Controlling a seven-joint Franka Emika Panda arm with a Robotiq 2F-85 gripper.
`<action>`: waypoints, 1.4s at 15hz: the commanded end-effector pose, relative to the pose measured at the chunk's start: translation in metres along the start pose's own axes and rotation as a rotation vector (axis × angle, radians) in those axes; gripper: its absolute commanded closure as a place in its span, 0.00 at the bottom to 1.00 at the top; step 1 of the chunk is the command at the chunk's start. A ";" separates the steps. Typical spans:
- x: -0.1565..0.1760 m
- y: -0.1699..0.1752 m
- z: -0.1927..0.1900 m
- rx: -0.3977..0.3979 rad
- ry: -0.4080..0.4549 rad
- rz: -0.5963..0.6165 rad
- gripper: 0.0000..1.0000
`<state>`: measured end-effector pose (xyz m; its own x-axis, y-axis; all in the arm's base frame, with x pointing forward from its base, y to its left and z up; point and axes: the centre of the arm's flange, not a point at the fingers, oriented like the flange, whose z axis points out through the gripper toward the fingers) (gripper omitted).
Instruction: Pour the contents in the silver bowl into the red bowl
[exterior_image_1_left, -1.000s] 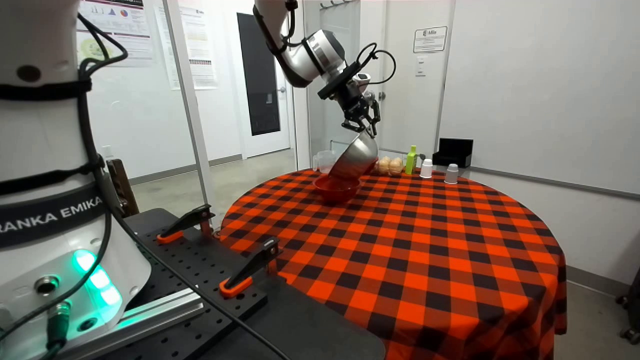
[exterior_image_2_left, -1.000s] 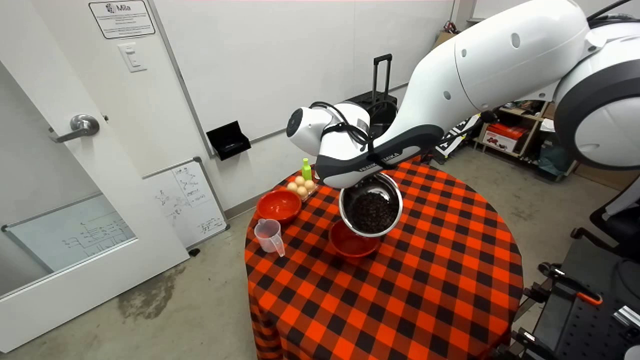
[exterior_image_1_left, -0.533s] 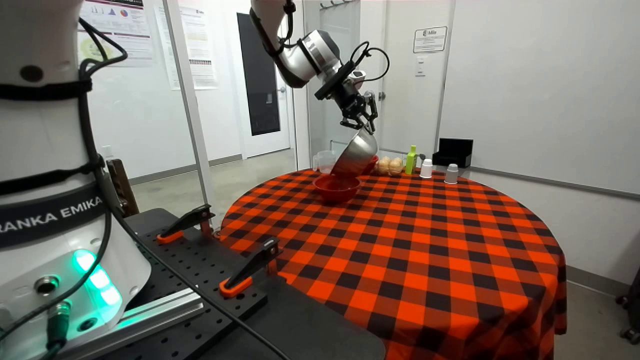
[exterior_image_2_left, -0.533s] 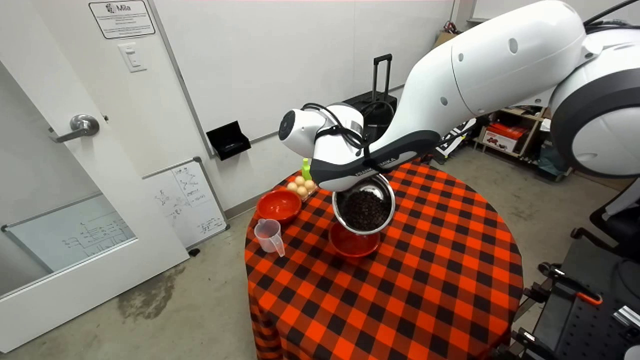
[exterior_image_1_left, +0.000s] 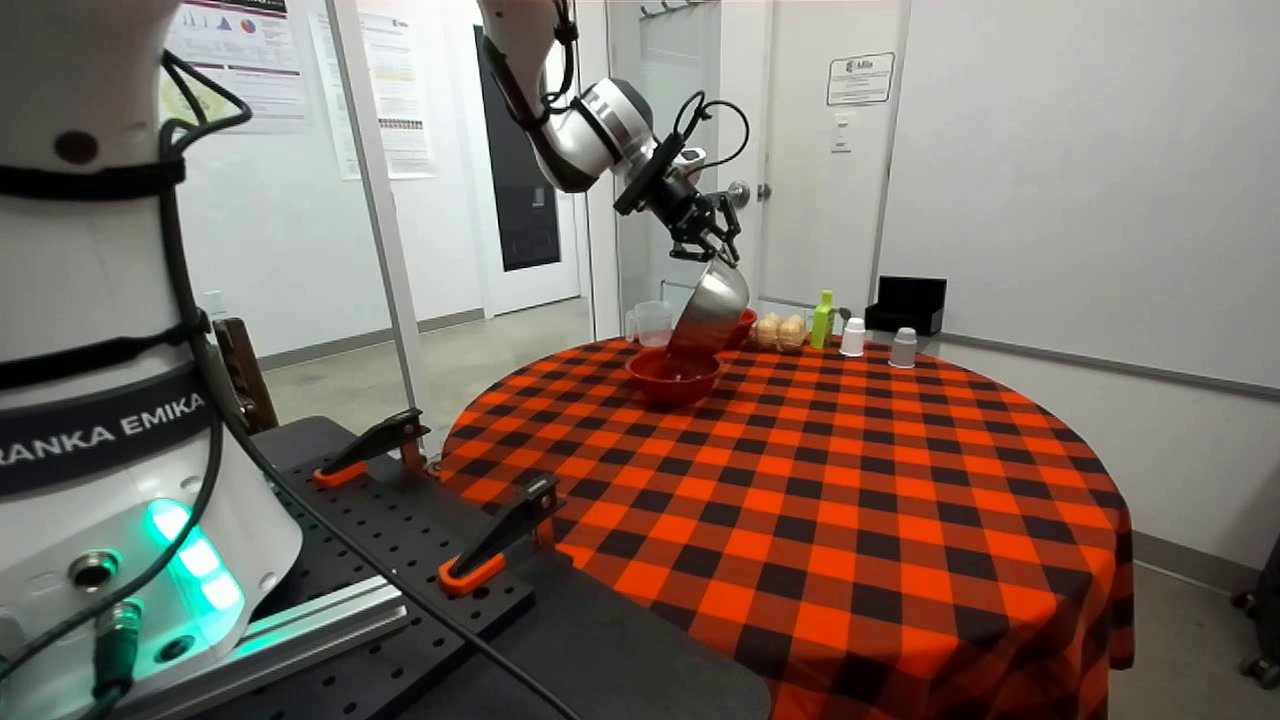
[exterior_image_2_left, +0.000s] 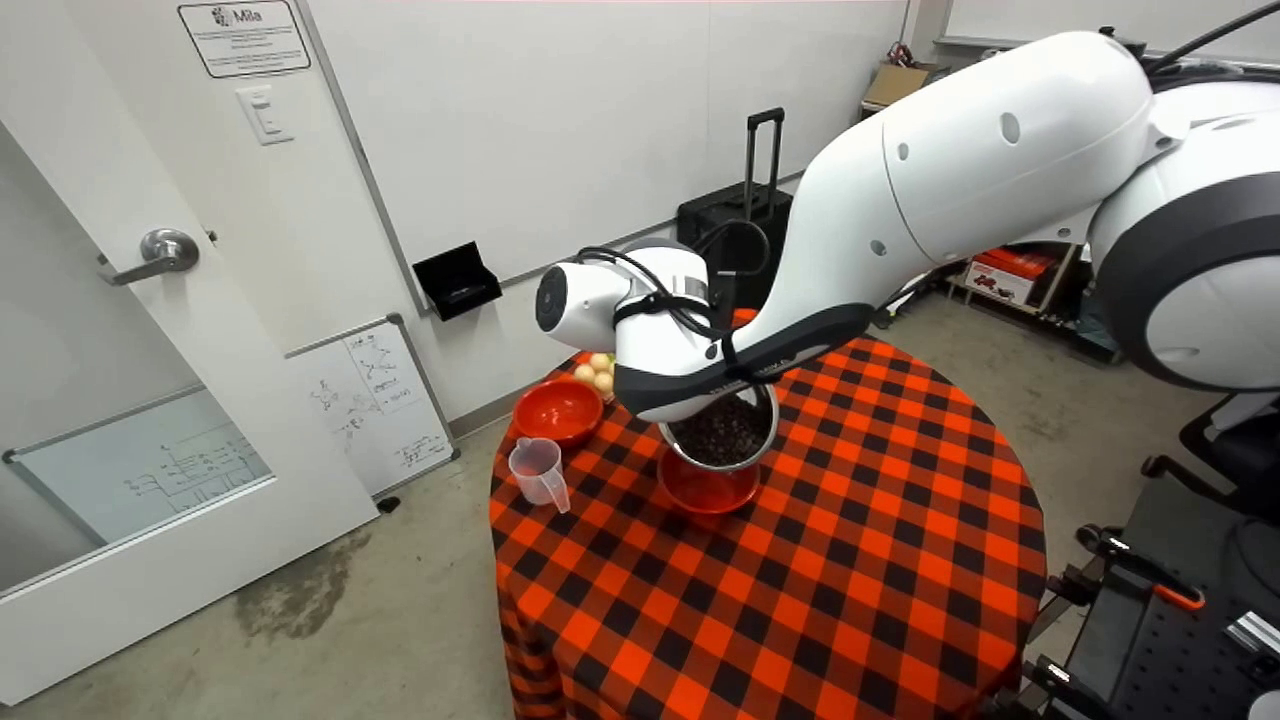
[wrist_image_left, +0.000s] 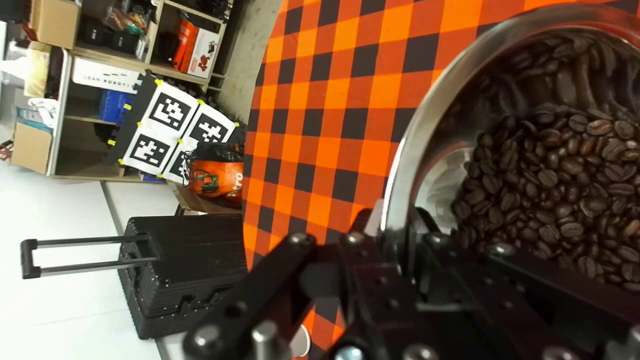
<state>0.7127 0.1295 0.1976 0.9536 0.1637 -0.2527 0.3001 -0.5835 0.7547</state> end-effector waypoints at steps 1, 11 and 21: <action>-0.002 0.001 -0.007 -0.070 0.020 0.033 0.98; -0.012 -0.004 -0.013 -0.176 0.055 0.088 0.98; -0.023 -0.014 -0.012 -0.244 0.040 0.105 0.98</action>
<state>0.6987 0.1470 0.1887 0.9751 0.1649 -0.1481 0.2051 -0.4179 0.8850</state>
